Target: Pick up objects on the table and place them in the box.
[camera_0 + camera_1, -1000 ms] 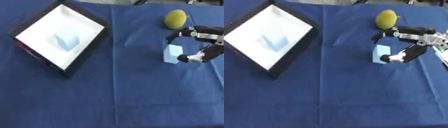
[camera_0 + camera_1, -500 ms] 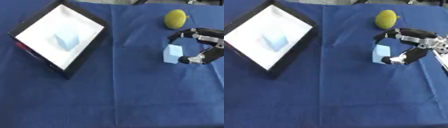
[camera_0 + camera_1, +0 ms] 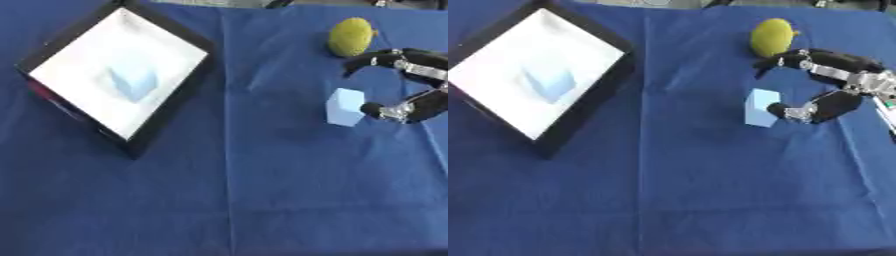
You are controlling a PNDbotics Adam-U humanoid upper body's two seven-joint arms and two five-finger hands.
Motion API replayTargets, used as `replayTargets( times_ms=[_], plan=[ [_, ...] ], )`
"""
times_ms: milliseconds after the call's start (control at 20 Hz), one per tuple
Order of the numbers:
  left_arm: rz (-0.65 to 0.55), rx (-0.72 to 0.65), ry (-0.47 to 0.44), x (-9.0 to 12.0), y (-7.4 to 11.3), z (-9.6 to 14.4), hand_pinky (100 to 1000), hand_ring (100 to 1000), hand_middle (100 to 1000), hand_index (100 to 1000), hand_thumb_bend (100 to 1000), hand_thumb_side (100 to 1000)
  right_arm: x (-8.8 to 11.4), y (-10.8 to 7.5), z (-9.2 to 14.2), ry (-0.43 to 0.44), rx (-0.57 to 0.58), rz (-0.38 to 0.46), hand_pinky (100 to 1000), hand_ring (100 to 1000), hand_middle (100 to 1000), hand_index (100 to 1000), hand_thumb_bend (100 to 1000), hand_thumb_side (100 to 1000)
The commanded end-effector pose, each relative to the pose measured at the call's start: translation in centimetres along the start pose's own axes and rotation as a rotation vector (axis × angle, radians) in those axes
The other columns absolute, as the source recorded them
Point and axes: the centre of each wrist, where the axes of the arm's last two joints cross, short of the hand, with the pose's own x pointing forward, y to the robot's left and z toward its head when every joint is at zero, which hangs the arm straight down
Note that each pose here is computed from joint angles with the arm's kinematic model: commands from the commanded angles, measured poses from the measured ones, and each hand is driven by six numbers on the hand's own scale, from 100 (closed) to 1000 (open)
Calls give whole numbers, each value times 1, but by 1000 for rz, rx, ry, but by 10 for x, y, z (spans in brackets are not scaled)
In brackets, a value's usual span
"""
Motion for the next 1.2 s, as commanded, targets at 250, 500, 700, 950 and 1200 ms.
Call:
replayTargets(
  times_ms=[250,500,700,950,1200],
  plan=[
    [-31,-21,-19,9,5,-5,578,895,771,656,100,655,-8,-9,-1,28,19,52,1000,914,800,965,341,647],
    [-31,-24,-17,8,4,-5,579,897,771,653,100,656,-15,-4,-2,49,24,69,1000,916,805,968,361,653],
    [-31,-25,-17,8,4,-5,579,898,772,652,100,656,-19,-1,-1,67,7,72,1000,917,807,969,356,659],
    [-30,-26,-17,8,4,-4,580,899,773,650,100,655,-24,3,2,94,-3,82,1000,917,809,969,374,680],
    [-28,-30,-18,7,3,-5,581,901,773,648,100,654,-28,6,2,113,-2,92,1000,918,810,970,382,688]
  ],
)
